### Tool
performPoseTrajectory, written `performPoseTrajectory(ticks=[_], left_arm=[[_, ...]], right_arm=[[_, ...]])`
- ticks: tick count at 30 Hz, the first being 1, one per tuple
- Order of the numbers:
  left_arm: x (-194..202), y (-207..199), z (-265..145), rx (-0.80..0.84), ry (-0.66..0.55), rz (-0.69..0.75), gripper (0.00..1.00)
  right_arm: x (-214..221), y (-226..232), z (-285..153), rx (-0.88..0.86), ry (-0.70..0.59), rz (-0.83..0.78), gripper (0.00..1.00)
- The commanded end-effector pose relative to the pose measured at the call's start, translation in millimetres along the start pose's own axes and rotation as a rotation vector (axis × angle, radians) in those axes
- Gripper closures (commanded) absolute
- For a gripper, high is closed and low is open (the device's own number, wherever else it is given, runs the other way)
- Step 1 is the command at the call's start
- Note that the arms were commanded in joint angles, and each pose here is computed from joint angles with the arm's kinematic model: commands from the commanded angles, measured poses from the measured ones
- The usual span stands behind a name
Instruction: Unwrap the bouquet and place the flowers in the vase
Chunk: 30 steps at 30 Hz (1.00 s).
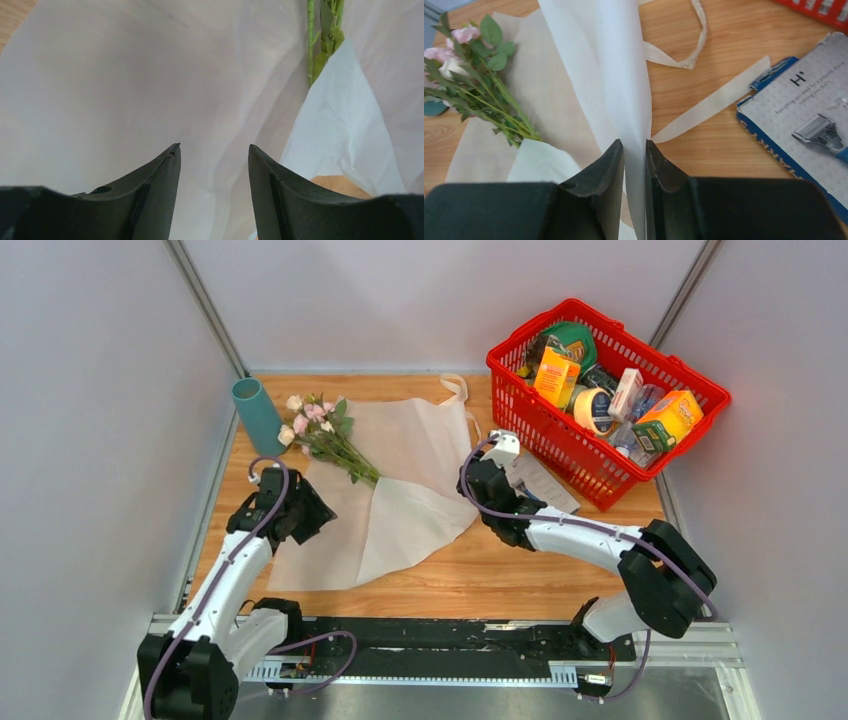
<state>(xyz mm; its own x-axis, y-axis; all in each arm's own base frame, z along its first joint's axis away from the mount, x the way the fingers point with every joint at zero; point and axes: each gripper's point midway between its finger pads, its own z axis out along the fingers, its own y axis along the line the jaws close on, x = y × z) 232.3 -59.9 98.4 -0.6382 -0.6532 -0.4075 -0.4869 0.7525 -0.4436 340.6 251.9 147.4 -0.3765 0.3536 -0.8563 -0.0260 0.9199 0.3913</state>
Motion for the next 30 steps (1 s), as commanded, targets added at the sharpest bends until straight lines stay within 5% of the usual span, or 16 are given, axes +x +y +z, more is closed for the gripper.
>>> performPoseTrajectory(ticks=[1,7,14,30], left_arm=[[0,-12,8,0.039,0.044,0.013,0.41],[-3,-20,8,0.085,0.027,0.031,0.42],[26,-49,14,0.265,0.158,0.112,0.41],[84,-106,27,0.425,0.292,0.273,0.38]], right_arm=[[-4,-15,3,0.047,-0.014,0.065,0.72],[-24,-17,-3,0.057,-0.01,0.007,0.57],[-58,-3,-32,-0.034,-0.04,-0.019,0.39],[-93,22,-88,-0.282,-0.083,-0.033,0.33]])
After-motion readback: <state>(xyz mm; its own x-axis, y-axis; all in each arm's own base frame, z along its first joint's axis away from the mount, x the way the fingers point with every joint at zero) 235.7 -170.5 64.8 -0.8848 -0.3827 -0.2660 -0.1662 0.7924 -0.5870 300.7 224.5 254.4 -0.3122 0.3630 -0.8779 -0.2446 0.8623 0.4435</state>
